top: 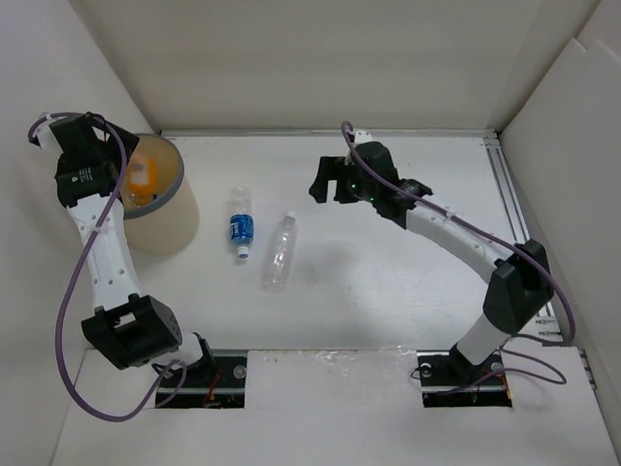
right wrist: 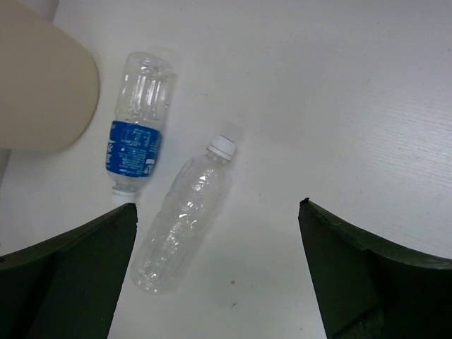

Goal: Put the plastic bottles in the bin

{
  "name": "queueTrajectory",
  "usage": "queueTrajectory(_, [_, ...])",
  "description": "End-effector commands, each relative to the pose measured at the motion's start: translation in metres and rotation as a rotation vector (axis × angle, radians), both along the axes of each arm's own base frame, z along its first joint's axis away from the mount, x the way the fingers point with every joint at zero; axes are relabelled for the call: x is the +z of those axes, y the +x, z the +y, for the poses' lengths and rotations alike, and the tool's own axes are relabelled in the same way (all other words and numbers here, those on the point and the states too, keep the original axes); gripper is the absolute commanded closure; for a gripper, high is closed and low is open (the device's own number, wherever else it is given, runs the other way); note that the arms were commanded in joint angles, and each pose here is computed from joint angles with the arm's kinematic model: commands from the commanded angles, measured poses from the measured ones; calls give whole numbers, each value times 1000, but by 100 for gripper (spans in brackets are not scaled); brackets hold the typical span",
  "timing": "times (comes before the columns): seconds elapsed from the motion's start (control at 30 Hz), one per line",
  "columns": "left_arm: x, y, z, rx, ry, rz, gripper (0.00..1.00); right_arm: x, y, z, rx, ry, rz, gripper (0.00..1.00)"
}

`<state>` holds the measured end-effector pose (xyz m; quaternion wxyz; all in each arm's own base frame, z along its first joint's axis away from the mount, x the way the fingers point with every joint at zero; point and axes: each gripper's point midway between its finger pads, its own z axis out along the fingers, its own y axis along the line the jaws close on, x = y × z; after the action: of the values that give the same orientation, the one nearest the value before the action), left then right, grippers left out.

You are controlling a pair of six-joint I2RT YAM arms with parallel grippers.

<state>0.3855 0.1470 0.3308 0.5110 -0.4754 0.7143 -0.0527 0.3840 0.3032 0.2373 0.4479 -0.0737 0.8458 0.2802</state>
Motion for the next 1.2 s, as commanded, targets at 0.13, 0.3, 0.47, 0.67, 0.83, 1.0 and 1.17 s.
queueTrajectory(0.13, [73,-25,-18,-32,158,-129,0,-22,-8,52,-152,-61,114,3])
queueTrajectory(0.3, [84,-51,-12,18,222,-108,0,-59,-16,84,-162,-38,193,2])
queueTrajectory(0.47, [103,-51,-38,-145,266,-175,0,-92,-12,106,-155,-62,273,2])
queueTrajectory(0.67, [107,-42,-114,-545,227,-269,0,-123,4,122,-166,-92,289,6])
queueTrajectory(0.83, [97,-42,-132,-650,198,-298,0,-161,4,125,-175,-173,368,10])
queueTrajectory(1.0, [67,-27,-159,-735,155,-255,0,-186,-5,117,-182,-164,415,40])
queueTrajectory(1.17, [25,-8,-224,-871,114,-198,0,-187,11,90,-205,-118,437,92])
